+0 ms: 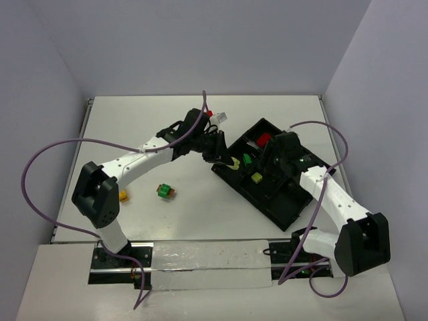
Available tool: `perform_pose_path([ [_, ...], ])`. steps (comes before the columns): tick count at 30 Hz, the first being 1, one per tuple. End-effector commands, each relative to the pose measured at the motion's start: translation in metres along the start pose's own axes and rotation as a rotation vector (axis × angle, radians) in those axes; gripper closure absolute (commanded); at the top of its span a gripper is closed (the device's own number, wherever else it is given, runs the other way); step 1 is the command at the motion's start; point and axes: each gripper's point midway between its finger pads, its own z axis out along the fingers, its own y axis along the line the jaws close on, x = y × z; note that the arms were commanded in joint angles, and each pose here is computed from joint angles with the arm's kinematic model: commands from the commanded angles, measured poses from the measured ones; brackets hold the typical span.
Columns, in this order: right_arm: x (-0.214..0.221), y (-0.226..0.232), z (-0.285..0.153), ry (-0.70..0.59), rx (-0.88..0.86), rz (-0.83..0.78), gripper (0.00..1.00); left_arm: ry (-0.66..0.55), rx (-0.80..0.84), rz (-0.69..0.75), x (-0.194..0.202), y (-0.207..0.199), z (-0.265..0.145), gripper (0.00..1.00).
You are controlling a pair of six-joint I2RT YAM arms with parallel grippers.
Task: Sort the legos into containers by color
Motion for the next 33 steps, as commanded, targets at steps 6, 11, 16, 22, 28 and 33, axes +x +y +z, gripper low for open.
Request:
perform_pose_path([
  [6, -0.094, -0.002, -0.089, -0.348, 0.069, 0.035, 0.27, 0.064, 0.049, 0.094, -0.003, -0.031, 0.037, 1.00],
  [11, -0.117, -0.009, -0.132, -0.489, 0.075, 0.099, 0.27, 0.130, 0.086, 0.078, 0.007, -0.037, 0.069, 1.00],
  [16, -0.115, -0.017, -0.140, -0.512, 0.089, 0.106, 0.27, 0.151, 0.083, 0.062, 0.009, -0.039, 0.089, 0.95],
  [22, -0.111, -0.019, -0.138, -0.499, 0.090, 0.105, 0.27, 0.155, 0.086, 0.081, 0.009, -0.046, 0.099, 0.45],
  [28, -0.111, -0.018, -0.136, -0.493, 0.090, 0.102, 0.27, 0.153, 0.089, 0.089, 0.009, -0.049, 0.098, 0.31],
  [33, -0.112, -0.014, -0.135, -0.489, 0.073, 0.095, 0.27, 0.110, 0.041, 0.124, 0.001, -0.052, 0.079, 0.33],
])
